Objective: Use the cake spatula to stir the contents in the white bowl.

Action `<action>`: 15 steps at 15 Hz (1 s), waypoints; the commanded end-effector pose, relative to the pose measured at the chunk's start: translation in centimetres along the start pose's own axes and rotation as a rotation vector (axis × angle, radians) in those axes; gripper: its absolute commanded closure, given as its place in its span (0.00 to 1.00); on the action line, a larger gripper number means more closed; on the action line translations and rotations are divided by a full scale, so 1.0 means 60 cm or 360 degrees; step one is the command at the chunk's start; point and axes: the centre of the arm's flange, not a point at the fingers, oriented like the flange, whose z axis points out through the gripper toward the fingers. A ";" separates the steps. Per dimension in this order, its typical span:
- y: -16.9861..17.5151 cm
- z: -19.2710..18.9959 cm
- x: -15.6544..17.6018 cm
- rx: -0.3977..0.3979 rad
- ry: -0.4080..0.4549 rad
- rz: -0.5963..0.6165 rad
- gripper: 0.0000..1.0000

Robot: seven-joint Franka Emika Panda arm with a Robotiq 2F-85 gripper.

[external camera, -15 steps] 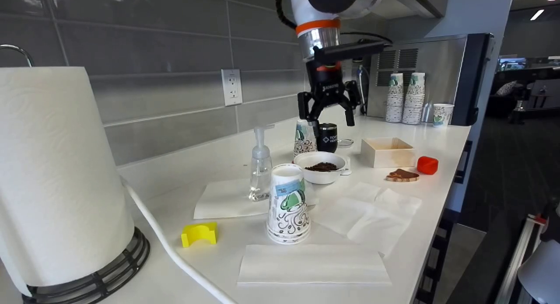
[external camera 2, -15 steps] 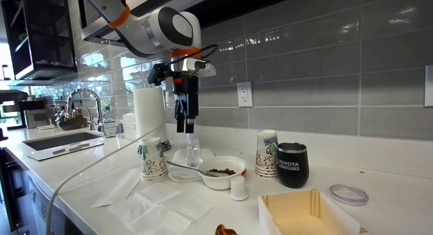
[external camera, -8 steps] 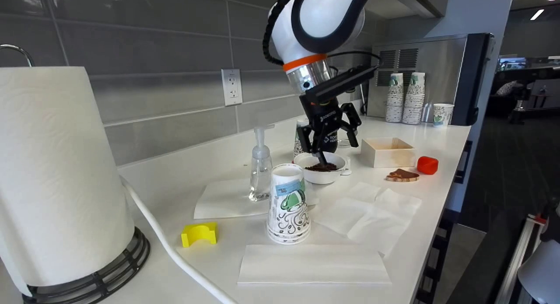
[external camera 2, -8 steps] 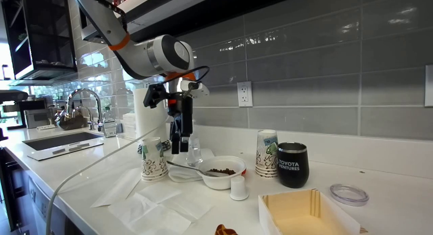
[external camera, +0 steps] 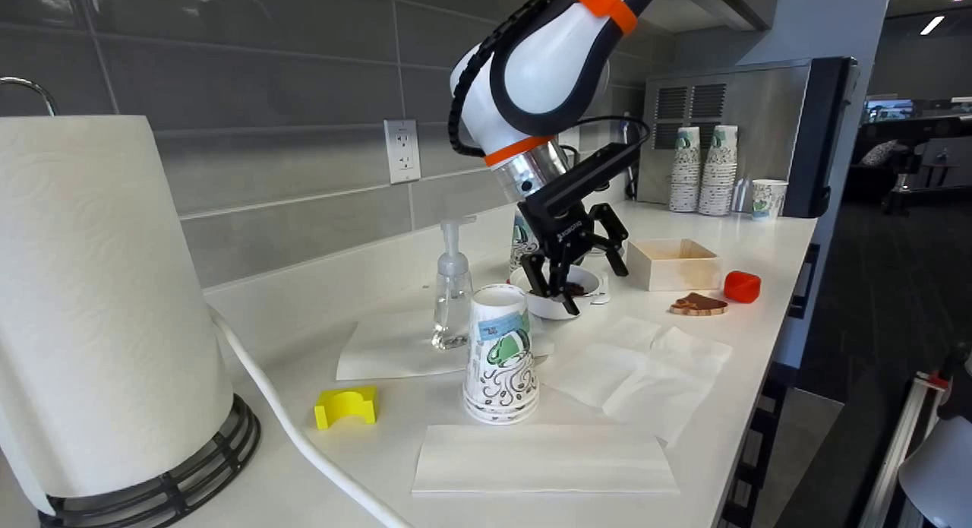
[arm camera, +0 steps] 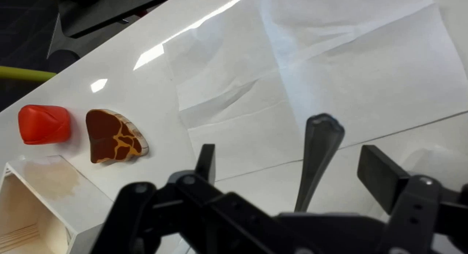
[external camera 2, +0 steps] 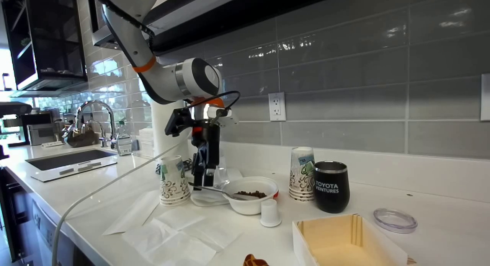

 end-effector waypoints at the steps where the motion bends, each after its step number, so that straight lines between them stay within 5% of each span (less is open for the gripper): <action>1: -0.014 0.001 0.018 -0.0068 -0.0034 -0.0002 0.00; 2: -0.015 0.003 0.019 -0.0070 -0.0042 -0.0002 0.00; 3: -0.015 0.004 0.020 -0.0071 -0.0044 -0.0001 0.25; 5: -0.015 0.005 0.021 -0.0069 -0.0049 -0.0007 0.34; 13: -0.016 -0.010 0.015 -0.0055 -0.0012 -0.0014 0.96; 15: -0.020 -0.010 0.018 -0.0057 -0.0014 -0.0019 1.00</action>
